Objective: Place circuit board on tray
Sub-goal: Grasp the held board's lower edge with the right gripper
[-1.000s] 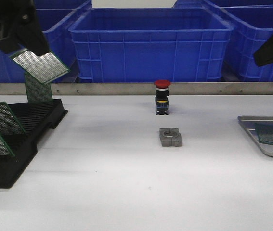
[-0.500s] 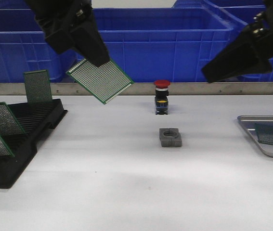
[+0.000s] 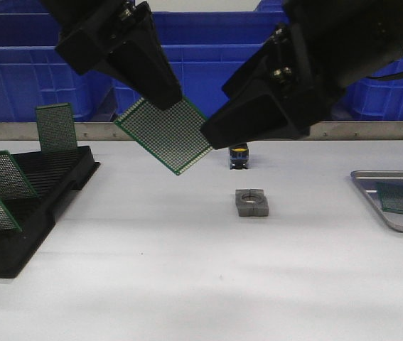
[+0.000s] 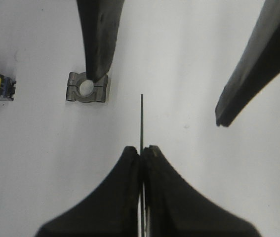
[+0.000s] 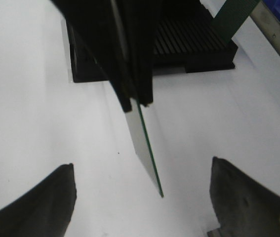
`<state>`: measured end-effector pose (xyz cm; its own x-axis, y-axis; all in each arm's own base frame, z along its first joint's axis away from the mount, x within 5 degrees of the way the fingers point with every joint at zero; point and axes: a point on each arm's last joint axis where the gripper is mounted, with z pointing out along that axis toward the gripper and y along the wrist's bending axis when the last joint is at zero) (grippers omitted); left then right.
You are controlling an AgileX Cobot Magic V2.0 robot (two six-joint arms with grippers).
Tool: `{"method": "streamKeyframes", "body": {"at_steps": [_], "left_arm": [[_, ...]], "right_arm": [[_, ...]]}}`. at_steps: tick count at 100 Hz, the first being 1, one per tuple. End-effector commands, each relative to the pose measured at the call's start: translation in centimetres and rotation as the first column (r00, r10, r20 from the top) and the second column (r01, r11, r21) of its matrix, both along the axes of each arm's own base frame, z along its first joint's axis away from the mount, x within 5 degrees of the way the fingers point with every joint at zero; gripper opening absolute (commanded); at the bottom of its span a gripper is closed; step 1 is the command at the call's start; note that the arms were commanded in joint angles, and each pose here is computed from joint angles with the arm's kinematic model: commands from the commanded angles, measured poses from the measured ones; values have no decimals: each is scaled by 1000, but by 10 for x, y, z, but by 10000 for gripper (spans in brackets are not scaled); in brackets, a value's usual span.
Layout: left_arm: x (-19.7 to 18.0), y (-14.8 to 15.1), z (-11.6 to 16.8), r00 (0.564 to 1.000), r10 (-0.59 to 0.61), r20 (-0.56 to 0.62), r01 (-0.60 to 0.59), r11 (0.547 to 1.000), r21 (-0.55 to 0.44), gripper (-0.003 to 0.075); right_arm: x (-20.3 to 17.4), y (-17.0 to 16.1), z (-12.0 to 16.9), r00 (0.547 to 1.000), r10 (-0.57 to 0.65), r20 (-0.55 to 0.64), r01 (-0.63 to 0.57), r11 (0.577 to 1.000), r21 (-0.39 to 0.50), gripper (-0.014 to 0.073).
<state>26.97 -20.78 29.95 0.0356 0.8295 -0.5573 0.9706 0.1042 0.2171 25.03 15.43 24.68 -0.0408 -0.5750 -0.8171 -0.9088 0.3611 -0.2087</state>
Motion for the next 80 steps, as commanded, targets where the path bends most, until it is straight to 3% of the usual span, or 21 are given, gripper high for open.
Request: {"method": "streamKeyframes", "body": {"at_steps": [1,14,21,28,47,55,71,80], "left_arm": [[-5,-3,24,999,5,48,-1,996,-85,-20],[-5,-4,24,999,7,44,-2,996,-91,-20],[-5,-4,24,999,7,44,-2,996,-91,-20],[-5,-3,24,999,3,40,0,996,-88,-20],[-6,-3,23,1000,-2,31,5,996,-84,-4],[-6,-3,23,1000,-2,31,5,996,-84,86],[-5,-3,24,999,4,46,0,997,-83,401],[-2,-1,25,996,1,92,4,999,-49,501]], "right_arm": [[3,7,14,1000,-18,10,18,997,78,578],[9,11,1,999,-32,-45,35,996,86,575],[11,12,-3,997,-40,-66,46,995,93,531],[12,12,-5,996,-40,-76,47,994,96,424],[12,13,-5,996,-40,-77,47,994,95,31],[12,13,-5,996,-40,-77,47,994,95,-78],[12,12,-5,996,-42,-79,50,994,97,-69],[13,11,-6,994,-60,-89,68,993,98,-69]]}}
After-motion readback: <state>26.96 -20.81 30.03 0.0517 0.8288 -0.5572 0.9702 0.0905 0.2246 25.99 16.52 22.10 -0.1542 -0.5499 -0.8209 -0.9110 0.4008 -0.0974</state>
